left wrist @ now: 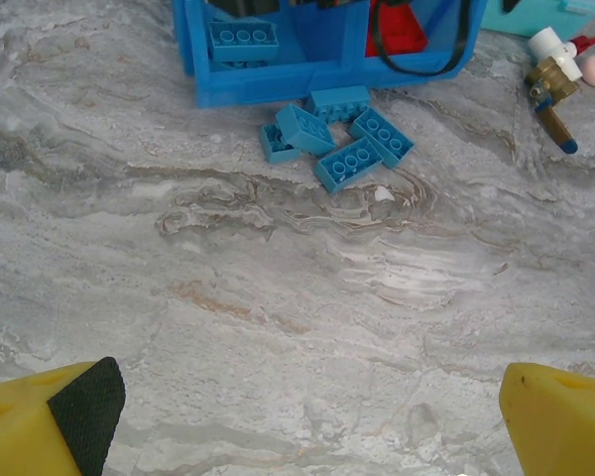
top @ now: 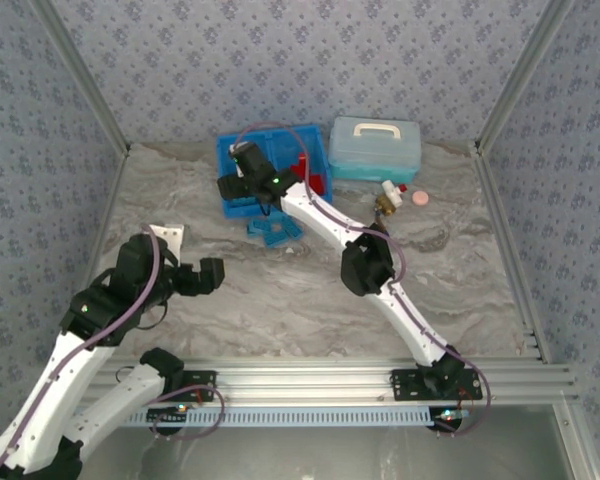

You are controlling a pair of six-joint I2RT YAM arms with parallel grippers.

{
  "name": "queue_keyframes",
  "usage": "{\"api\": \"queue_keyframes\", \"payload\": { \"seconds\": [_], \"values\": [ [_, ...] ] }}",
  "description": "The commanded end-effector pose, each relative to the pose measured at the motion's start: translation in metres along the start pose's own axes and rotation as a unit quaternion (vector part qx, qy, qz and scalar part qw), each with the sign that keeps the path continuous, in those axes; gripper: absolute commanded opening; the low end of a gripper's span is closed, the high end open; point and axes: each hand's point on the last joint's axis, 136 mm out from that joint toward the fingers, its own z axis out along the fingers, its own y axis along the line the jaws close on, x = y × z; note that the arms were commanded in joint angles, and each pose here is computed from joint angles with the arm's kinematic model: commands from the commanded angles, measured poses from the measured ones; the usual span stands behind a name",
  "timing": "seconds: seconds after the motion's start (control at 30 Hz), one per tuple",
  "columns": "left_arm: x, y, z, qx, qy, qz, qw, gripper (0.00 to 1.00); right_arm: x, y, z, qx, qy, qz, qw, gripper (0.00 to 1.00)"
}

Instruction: Sort the legos into containers by color

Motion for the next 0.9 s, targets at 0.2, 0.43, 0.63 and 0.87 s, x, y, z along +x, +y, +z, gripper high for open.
{"api": "queue_keyframes", "payload": {
  "seconds": [0.2, 0.43, 0.63, 0.87],
  "values": [
    [-0.011, -0.017, 0.068, -0.003, 0.048, -0.019, 0.999, 0.98, -0.045, -0.017, -0.17, -0.003, -0.068, 0.01, 0.998, 0.82],
    [-0.018, -0.041, 0.147, -0.03, 0.1, -0.006, 0.995, 0.96, 0.033, -0.068, -0.251, 0.032, -0.064, 0.051, 0.996, 0.86],
    [-0.015, -0.081, 0.218, 0.01, 0.13, 0.111, 0.985, 0.85, 0.088, -0.093, -0.288, 0.062, -0.058, 0.053, 0.995, 0.92],
    [-0.006, -0.081, 0.283, 0.026, 0.197, 0.221, 0.955, 0.73, 0.09, -0.102, -0.31, 0.071, -0.067, 0.049, 0.994, 0.94]
  ]
}}
